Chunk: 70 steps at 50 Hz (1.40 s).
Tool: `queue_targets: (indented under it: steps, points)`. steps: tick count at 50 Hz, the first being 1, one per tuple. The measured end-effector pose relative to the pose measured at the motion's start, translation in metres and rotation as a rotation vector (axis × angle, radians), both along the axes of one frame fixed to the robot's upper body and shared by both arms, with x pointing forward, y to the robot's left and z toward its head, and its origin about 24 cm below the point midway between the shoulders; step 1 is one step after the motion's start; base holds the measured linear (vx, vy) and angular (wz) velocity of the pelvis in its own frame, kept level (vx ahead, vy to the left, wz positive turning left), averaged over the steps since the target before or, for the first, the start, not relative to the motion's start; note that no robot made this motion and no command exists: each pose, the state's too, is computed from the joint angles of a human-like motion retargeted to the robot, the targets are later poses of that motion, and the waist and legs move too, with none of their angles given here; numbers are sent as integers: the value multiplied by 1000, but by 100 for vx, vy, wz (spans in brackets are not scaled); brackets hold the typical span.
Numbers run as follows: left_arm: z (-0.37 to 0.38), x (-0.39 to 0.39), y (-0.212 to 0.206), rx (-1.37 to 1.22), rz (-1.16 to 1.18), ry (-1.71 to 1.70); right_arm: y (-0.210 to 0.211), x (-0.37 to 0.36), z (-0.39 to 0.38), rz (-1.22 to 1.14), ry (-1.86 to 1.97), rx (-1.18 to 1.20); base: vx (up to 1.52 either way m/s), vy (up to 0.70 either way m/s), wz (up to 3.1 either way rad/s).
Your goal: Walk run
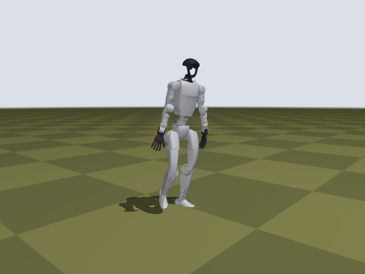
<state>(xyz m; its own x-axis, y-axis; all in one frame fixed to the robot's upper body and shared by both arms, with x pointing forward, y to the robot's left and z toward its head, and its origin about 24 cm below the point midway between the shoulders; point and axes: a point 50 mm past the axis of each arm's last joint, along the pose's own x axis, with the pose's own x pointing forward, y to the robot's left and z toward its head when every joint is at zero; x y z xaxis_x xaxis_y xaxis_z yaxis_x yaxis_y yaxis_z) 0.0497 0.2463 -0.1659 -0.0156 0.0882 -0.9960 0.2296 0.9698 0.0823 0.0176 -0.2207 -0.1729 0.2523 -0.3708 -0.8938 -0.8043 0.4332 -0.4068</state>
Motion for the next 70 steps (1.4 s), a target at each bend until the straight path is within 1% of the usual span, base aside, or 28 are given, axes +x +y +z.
queue_targets:
  steps: [5,9,12,15,17,20,23,25,29,33,35,39,43,45,48,51,53,55,57,60,63,65,67,70]
  points:
    - [43,123,30,60,-69,-465,-14,-89,10,-169,295,-36,120,3,80]
    - [111,199,56,233,-231,-855,-9,-133,22,-298,480,-31,102,-9,38]
    - [140,220,52,325,-345,-1045,1,-162,29,-430,570,0,129,-12,15]
    - [132,208,44,343,-371,-1078,9,-175,33,-511,575,5,152,-18,19]
    - [107,181,38,313,-383,-985,17,-164,27,-567,478,1,126,-10,80]
    - [53,123,16,202,-407,-692,29,-128,14,-695,284,-3,129,-18,-2]
    - [15,63,3,110,-388,-374,31,-61,-1,-712,85,94,115,-21,5]
    - [-1,14,-8,20,-357,-146,26,-9,-5,-646,-64,134,118,-7,-67]
    - [-6,-94,-35,-93,-158,252,1,99,14,-406,-374,134,78,-3,-110]
    - [11,-175,-65,-230,38,488,-13,195,62,-173,-642,121,100,13,-93]
    - [21,-203,-79,-280,83,574,-19,229,90,-103,-773,97,129,32,-94]
    - [33,-231,-84,-316,50,664,-25,253,127,-81,-1044,32,122,30,-27]
    - [37,-233,-63,-277,2,710,-18,219,109,-117,-1138,17,135,23,-19]
    - [29,-214,-51,-235,-12,658,-6,188,81,-116,-1036,17,132,12,-51]
    - [11,-163,-30,-152,-41,486,7,126,34,-75,-675,17,118,13,0]
    - [-2,-86,-7,-24,-60,226,9,73,10,54,-366,86,84,18,-26]
    - [-1,-31,10,75,-91,37,8,35,4,88,-251,53,99,21,104]
    - [8,25,23,144,-158,-149,5,-6,4,14,-174,-30,98,14,155]
    - [27,82,33,171,-245,-323,7,-40,6,-135,-103,-62,81,6,138]
    - [67,153,45,198,-365,-553,8,-82,9,-356,36,-42,119,-2,98]
    - [115,204,58,267,-452,-766,17,-110,10,-573,187,31,106,-12,74]
    - [140,226,58,312,-492,-896,21,-125,13,-719,252,72,116,-18,49]
    - [150,233,53,338,-495,-997,22,-138,16,-834,291,68,136,-21,18]
    - [133,218,41,325,-437,-1038,19,-150,21,-915,335,4,117,-8,9]
